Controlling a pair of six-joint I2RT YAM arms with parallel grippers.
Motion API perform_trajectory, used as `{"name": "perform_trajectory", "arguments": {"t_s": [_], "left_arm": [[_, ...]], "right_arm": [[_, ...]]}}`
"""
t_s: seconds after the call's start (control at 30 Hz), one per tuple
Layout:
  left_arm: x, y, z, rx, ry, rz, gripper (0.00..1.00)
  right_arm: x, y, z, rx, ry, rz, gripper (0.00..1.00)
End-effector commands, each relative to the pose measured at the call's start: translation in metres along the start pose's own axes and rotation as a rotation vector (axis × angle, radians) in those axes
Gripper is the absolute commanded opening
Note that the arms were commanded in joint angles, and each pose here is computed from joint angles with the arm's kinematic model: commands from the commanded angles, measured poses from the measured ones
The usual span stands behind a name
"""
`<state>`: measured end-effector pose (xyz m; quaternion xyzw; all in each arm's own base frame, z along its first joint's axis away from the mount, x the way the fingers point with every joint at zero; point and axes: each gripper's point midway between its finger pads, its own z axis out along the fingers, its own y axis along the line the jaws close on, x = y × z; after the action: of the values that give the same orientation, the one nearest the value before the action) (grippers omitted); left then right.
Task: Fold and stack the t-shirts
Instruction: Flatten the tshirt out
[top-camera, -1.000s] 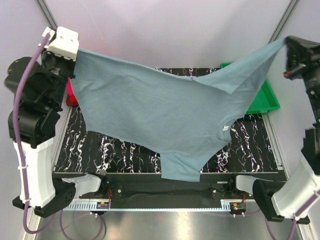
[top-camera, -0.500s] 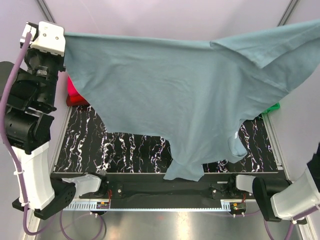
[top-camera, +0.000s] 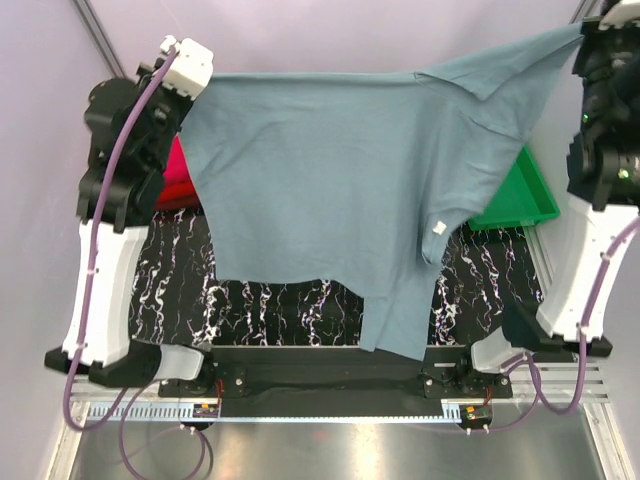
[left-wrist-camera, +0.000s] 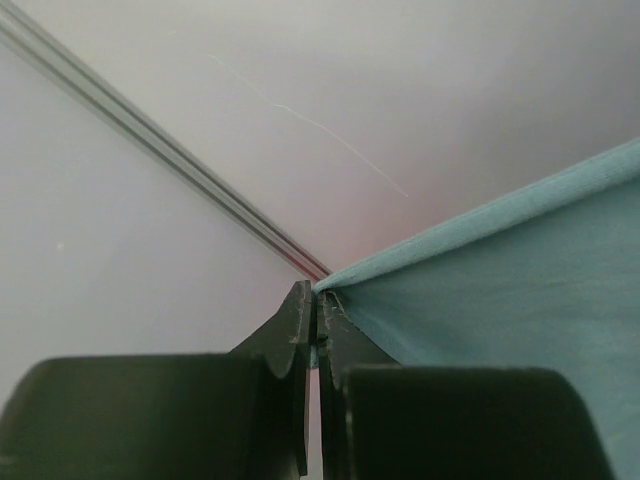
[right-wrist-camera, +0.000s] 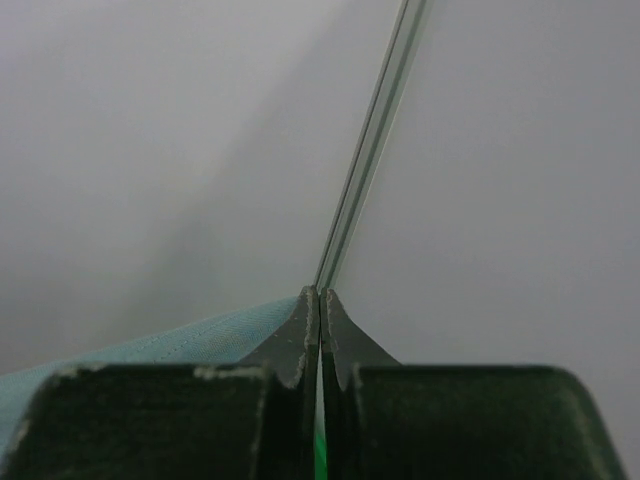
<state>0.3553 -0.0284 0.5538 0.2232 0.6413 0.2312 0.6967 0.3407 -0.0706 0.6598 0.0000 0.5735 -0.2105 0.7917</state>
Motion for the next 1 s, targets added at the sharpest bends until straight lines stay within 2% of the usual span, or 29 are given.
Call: {"name": "perform_trajectory", "arguments": {"t_s": [0.0, 0.1, 0.27, 0.53, 0.83, 0.97], "left_arm": [[-0.018, 0.031, 0.009, -0.093, -0.043, 0.007, 0.00], [-0.030, 0.037, 0.011, -0.094, -0.069, -0.002, 0.00], [-0.045, 0.053, -0.008, -0.123, -0.110, -0.018, 0.00], [-0.042, 0.056, -0.060, -0.109, -0.144, -0.098, 0.00], [-0.074, 0.098, -0.103, -0.229, -0.277, -0.120, 0.00], [-0.094, 0.118, -0.113, -0.287, -0.343, -0.117, 0.00]], "right_arm": [[-0.027, -0.032, -0.008, 0.128, -0.062, -0.050, 0.00], [-0.040, -0.038, -0.011, 0.143, -0.108, -0.075, 0.00], [-0.055, -0.046, -0.029, 0.151, -0.137, -0.107, 0.00], [-0.078, -0.069, -0.110, 0.178, -0.167, -0.082, 0.00], [-0.146, -0.117, -0.176, 0.346, -0.352, -0.171, 0.00], [-0.164, -0.128, -0.177, 0.407, -0.407, -0.215, 0.00]]}}
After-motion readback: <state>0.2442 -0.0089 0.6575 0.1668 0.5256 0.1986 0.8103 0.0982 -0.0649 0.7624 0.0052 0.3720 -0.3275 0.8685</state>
